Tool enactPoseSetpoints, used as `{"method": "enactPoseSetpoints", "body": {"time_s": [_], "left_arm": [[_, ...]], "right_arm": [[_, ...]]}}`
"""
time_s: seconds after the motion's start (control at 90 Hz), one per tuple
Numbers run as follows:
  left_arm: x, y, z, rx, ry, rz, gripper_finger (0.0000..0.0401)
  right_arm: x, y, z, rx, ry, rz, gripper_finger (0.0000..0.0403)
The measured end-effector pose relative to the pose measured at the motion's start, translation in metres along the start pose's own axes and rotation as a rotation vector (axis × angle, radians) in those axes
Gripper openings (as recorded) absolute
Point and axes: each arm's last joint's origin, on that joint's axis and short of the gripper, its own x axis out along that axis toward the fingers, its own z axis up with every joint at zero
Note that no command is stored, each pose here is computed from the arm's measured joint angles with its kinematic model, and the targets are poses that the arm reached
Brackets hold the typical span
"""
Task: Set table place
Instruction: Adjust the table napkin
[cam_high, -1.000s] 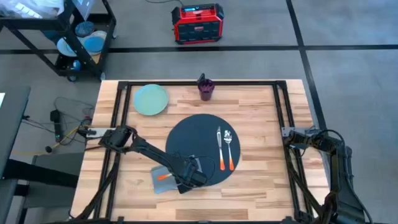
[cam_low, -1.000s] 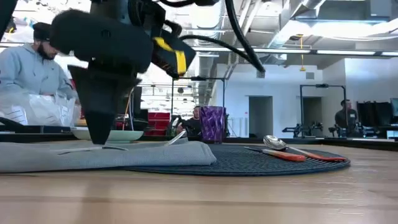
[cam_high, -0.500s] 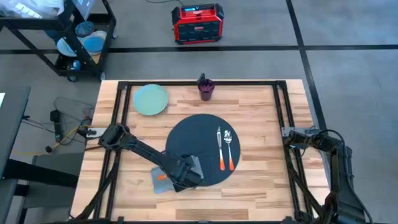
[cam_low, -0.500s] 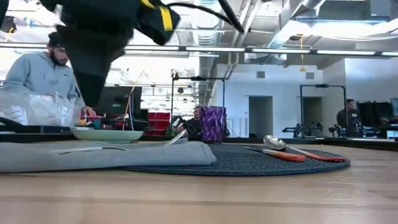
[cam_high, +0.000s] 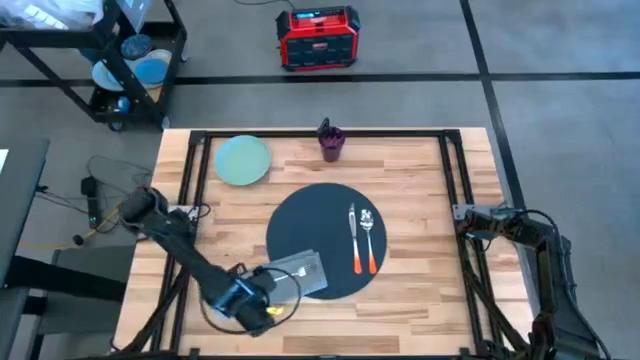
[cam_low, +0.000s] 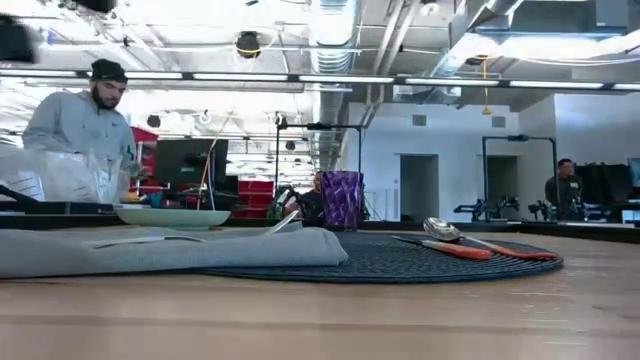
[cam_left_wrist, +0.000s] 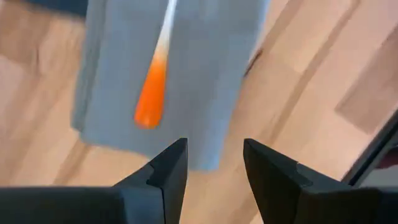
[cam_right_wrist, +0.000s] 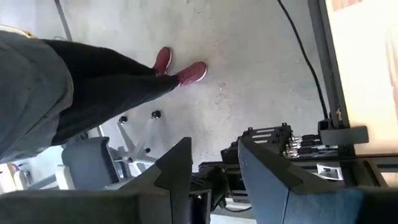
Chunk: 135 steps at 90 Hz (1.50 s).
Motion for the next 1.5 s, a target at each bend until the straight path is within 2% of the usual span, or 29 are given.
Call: {"method": "enactPoseSetpoints", "body": {"time_s": [0.111,0.211,0.378,0.589,0.789,0.9,1.044,1.167,1.311,1.433,1.5], "left_arm": [[0.002,0.01,-0.001,-0.1,-0.042,0.001,0.0142],[0.0,0.012,0.008,-0.126,-0.102,0.005,0.0141],[0.008,0.013,0.012,-0.039,-0.069,0.039,0.0141],[0.026,0.029,0.009,-0.038,-0.052,0.114,0.0141],[0.031,0.035,0.015,0.026,-0.019,0.121,0.0141],[0.041,0.036,0.019,0.056,-0.023,0.062,0.0141],[0.059,0.044,0.019,0.037,0.008,-0.008,0.0141],[0.064,0.05,0.022,0.015,0.017,-0.001,0.0141],[0.054,0.049,0.029,0.01,0.009,-0.033,0.0141],[0.029,0.047,0.036,-0.004,-0.037,-0.122,0.0141],[0.019,0.053,0.035,-0.018,-0.036,-0.122,0.0141]], "right_arm": [[0.0,-0.002,0.0,0.0,0.0,-0.021,0.0118],[0.0,-0.004,0.0,-0.001,0.001,-0.046,0.0118],[0.0,-0.005,0.0,-0.028,0.002,-0.048,0.0118],[0.0,-0.005,0.001,-0.027,0.001,-0.052,0.0118],[0.0,-0.007,0.001,-0.028,0.002,-0.073,0.0118],[0.0,-0.009,0.001,-0.029,0.003,-0.093,0.0118],[0.0,-0.009,0.001,-0.021,0.003,-0.093,0.0118],[0.0,-0.009,0.001,-0.019,0.003,-0.093,0.0118],[0.0,-0.01,0.001,-0.019,0.003,-0.103,0.0118],[-0.001,-0.012,0.001,-0.02,0.004,-0.128,0.0118],[-0.001,-0.013,0.001,-0.02,0.004,-0.137,0.0118]]}}
